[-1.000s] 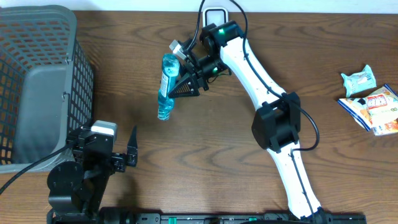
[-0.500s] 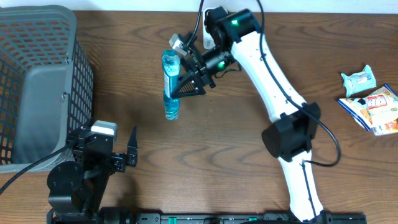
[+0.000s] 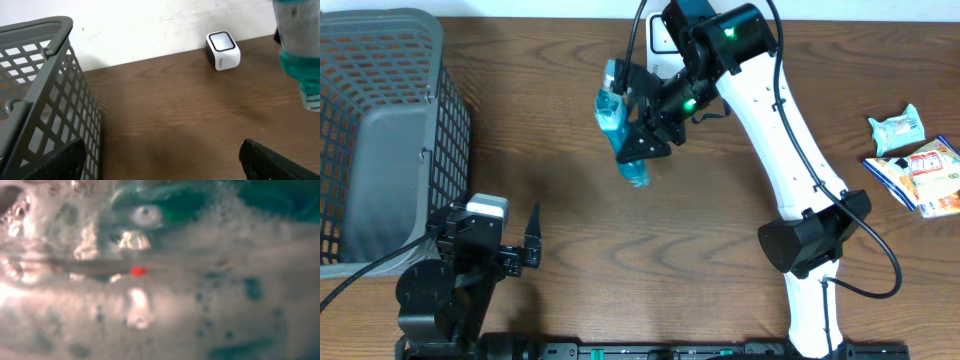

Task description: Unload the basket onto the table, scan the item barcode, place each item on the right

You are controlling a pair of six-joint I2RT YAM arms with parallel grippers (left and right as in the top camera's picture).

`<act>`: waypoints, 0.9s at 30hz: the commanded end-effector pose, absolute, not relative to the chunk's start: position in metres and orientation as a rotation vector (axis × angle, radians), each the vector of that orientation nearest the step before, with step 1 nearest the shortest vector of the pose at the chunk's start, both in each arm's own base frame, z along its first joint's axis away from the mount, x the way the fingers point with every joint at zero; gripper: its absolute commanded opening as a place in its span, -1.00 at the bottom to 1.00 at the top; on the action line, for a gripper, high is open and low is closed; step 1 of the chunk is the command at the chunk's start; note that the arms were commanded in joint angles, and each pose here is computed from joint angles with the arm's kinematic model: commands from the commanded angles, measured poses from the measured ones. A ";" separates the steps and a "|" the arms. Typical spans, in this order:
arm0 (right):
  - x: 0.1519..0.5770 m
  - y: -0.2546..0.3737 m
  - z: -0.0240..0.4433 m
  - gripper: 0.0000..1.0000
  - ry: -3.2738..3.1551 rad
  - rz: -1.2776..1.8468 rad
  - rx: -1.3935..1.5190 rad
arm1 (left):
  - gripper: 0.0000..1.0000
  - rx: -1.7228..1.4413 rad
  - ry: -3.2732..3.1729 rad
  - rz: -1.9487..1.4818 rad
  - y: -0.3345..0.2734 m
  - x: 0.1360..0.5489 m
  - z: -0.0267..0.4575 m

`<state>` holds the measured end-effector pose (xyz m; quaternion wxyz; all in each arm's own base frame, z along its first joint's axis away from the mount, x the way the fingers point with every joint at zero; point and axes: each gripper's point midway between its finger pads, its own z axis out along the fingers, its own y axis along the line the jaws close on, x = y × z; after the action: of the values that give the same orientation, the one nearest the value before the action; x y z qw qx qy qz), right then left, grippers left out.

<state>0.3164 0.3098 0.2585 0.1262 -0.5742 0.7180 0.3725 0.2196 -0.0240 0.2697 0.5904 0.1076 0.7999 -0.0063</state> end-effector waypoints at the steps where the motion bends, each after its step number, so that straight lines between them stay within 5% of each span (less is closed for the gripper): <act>1: 0.326 0.292 0.238 -0.72 2.307 0.881 -1.613 | 0.96 0.251 1.851 -0.032 -0.026 0.219 0.273; 17: 0.330 0.288 0.160 -0.70 2.898 0.812 -1.060 | 0.96 0.251 1.851 -0.032 -0.026 0.219 0.273; 27: 0.281 0.313 0.193 -0.73 3.017 1.343 -0.884 | 0.96 0.251 1.851 -0.032 -0.026 0.219 0.273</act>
<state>0.2960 0.2945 0.1637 -0.1105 -0.2952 0.8958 0.3132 0.2196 -0.0240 0.2697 0.5904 0.1078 0.7998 -0.0062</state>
